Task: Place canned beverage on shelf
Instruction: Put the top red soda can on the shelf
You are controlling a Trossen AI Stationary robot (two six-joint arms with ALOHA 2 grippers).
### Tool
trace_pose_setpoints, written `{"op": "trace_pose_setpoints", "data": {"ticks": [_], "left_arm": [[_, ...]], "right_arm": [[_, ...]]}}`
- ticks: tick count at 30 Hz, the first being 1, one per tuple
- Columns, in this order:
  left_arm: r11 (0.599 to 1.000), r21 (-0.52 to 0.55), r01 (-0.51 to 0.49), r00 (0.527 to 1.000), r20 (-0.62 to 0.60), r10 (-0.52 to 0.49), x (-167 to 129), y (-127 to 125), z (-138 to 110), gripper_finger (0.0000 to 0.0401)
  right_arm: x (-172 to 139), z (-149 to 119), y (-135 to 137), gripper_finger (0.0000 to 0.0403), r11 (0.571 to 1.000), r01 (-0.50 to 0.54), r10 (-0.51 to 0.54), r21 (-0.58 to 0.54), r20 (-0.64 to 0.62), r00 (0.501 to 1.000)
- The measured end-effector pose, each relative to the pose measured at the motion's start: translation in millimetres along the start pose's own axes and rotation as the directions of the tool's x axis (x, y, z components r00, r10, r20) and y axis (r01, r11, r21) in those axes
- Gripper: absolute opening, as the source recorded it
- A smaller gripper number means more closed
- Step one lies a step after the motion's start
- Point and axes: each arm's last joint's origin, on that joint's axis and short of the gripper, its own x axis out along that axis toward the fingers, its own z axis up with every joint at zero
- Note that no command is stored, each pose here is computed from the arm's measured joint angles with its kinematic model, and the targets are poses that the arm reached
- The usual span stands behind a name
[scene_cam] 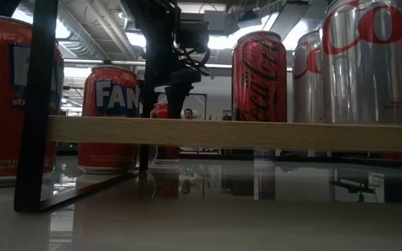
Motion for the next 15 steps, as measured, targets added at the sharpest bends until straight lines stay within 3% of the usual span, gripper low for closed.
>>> {"op": "trace_pose_setpoints", "data": {"ticks": [6,15], "left_arm": [[1.0,-0.027,0.006,1.0,0.015,-0.005,1.1,-1.2,1.6,0.033],[0.999,-0.029,0.016,1.0,0.012,-0.016,1.7,-1.8,2.1,0.028]], "right_arm": [[0.0,0.0,0.0,0.0347,1.0,0.0,0.0,0.0,0.0,1.0],[0.0,0.0,0.0,0.0347,1.0,0.0,0.0,-0.001,0.0,1.0]]}}
